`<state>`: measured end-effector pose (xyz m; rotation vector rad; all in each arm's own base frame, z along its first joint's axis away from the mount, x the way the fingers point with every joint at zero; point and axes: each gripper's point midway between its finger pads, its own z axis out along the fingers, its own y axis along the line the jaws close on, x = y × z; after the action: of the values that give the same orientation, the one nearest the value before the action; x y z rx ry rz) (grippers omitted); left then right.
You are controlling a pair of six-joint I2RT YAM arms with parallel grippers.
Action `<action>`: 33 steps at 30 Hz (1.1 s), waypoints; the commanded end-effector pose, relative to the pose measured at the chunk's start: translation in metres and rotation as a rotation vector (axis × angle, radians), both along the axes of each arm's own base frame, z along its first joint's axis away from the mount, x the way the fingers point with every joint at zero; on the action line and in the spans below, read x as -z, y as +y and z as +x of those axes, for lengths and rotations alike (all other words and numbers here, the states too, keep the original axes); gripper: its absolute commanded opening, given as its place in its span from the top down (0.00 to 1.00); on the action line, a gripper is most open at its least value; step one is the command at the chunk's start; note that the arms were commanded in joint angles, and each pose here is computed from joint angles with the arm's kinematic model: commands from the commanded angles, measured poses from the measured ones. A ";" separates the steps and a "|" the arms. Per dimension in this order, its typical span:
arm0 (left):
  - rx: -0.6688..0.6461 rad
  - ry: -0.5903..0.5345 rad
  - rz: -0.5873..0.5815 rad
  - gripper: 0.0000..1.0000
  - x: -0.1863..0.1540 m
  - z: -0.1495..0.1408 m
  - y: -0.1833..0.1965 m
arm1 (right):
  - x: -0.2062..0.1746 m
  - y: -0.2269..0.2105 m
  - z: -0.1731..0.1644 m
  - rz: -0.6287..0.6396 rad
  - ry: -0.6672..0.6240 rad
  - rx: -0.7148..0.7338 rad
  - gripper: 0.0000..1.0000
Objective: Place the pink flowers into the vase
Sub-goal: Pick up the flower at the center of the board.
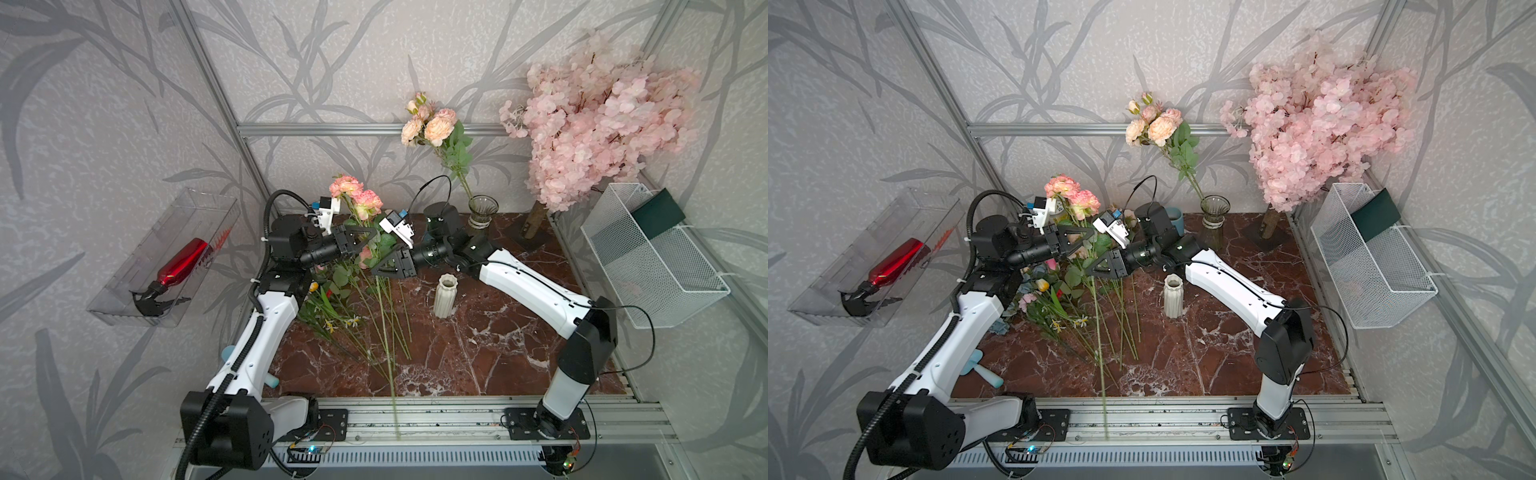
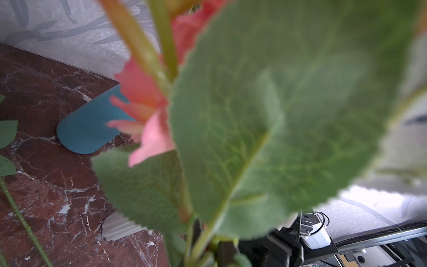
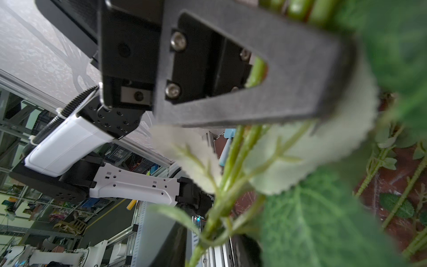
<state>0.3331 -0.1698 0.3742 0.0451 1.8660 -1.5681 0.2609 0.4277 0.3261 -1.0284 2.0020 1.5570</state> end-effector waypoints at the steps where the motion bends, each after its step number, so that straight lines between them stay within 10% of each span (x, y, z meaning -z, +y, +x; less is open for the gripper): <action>1: 0.027 -0.061 -0.001 1.00 -0.017 -0.009 -0.003 | 0.015 -0.001 0.011 -0.077 -0.049 0.066 0.66; 20: 0.031 -0.044 0.017 1.00 -0.008 -0.012 -0.003 | -0.025 0.005 -0.002 0.117 -0.025 0.009 0.76; 29: 0.021 -0.039 0.028 0.98 -0.007 -0.011 -0.002 | -0.026 0.004 -0.003 0.117 -0.036 0.011 1.00; 33: -0.003 -0.028 0.051 0.40 -0.005 -0.010 0.000 | -0.026 0.001 0.000 0.105 -0.053 0.028 1.00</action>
<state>0.3288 -0.1706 0.3678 0.0683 1.8911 -1.5368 0.2657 0.4352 0.3249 -0.9528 1.9778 1.6082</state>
